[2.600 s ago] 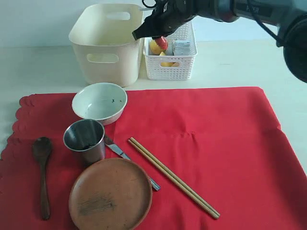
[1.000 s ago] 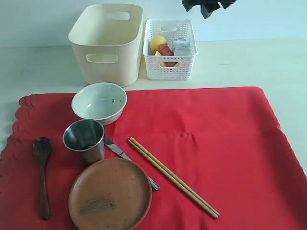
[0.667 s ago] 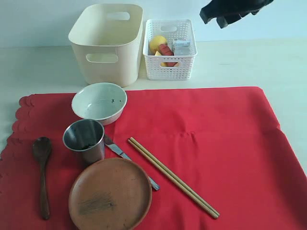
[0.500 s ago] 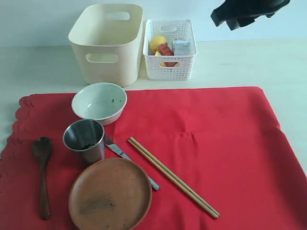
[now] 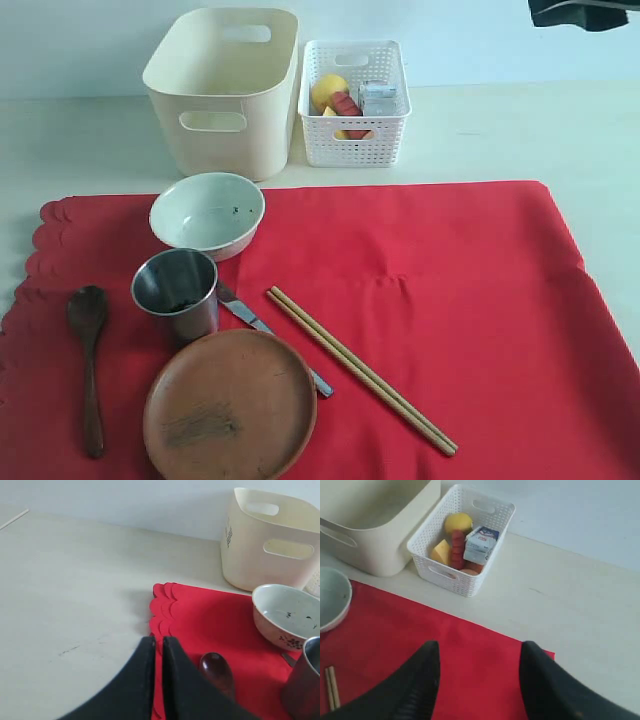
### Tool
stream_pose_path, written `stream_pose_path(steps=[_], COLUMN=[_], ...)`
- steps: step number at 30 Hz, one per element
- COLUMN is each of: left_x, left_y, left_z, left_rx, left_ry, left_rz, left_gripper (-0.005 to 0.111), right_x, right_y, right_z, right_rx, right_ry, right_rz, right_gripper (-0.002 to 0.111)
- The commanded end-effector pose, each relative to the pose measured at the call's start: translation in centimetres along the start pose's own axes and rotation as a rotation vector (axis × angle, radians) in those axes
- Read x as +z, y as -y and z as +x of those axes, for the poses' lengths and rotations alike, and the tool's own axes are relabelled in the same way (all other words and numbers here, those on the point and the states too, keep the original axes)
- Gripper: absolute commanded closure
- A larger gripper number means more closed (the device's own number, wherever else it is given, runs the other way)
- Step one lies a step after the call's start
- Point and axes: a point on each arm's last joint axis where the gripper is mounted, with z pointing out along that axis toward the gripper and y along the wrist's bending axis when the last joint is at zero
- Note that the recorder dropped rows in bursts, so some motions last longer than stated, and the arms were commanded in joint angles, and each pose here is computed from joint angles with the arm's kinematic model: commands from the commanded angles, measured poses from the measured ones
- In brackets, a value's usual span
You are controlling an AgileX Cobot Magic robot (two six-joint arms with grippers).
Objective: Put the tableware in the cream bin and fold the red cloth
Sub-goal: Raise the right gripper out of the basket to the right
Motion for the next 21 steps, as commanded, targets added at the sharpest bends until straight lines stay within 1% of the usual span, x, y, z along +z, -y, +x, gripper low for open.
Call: stream_pose_path(steps=[1, 5, 12, 21], left_x=[0.0, 0.0, 0.0, 0.0], left_y=[0.0, 0.0, 0.0, 0.0], left_z=[0.0, 0.0, 0.0, 0.0], left_rx=[0.001, 0.001, 0.001, 0.001], left_ry=[0.008, 0.008, 0.008, 0.008], left_rz=[-0.001, -0.001, -0.001, -0.001], left_gripper=[0.099, 0.099, 0.099, 0.099], right_x=[-2.5, -3.2, -2.6, -0.9], right_y=[-0.2, -0.9, -2.9, -4.2], right_z=[1.1, 2.4, 4.2, 5.3], right_rx=[0.028, 0.038, 0.027, -0.003], right_ry=[0.070, 0.070, 0.004, -0.080], right_rz=[-0.045, -0.118, -0.333, -0.465], right_gripper=[0.060, 0.060, 0.060, 0.060])
